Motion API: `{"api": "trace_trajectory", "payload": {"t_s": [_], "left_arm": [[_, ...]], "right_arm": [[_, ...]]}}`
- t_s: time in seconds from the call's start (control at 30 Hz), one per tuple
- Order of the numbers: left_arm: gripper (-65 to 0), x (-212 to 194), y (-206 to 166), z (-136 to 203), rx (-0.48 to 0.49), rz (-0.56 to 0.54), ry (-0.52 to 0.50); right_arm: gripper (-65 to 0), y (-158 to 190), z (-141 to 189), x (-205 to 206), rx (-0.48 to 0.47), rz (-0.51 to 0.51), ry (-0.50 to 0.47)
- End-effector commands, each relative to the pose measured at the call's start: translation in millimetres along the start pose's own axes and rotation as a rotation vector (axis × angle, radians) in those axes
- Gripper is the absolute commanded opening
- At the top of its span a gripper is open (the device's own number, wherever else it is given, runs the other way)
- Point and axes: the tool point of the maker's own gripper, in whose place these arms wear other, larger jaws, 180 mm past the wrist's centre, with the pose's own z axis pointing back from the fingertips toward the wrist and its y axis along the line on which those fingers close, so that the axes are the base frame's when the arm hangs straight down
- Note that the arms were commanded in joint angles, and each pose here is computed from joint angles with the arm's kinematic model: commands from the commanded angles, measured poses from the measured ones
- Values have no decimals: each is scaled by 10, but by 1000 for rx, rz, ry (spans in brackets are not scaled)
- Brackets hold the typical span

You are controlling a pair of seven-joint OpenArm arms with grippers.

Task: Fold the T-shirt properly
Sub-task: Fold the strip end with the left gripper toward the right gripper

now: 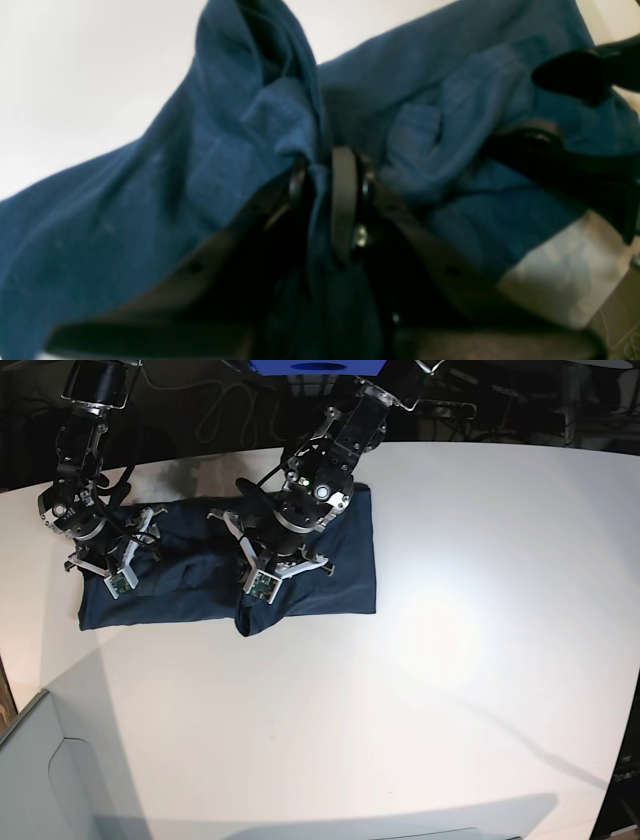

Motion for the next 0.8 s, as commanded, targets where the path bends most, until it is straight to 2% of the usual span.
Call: {"api": "trace_trajectory", "payload": {"t_s": [0.0, 0.23, 0.3, 0.43, 0.47, 0.67, 0.77], "left_arm": [[-605, 213, -57, 6, -14, 5, -62], [-586, 193, -59, 6, -14, 6, -53], [-515, 164, -61, 6, -15, 7, -40], [-296, 162, -116, 27, -28, 0, -34], [-274, 204, -162, 46, -39, -6, -46], [-271, 651, -187, 340, -43, 13, -189], [-271, 676, -46, 383, -12, 24, -201]], "right_arm": [[-226, -47, 41, 84, -5, 21, -26], [-226, -47, 41, 84, -5, 21, -26], [-226, -47, 41, 84, -5, 21, -26], [-226, -50, 41, 91, -6, 21, -28], [-226, -50, 41, 91, -6, 21, -28], [-226, -61, 42, 116, -8, 23, -33], [-226, -72, 43, 128, -11, 22, -36]]}}
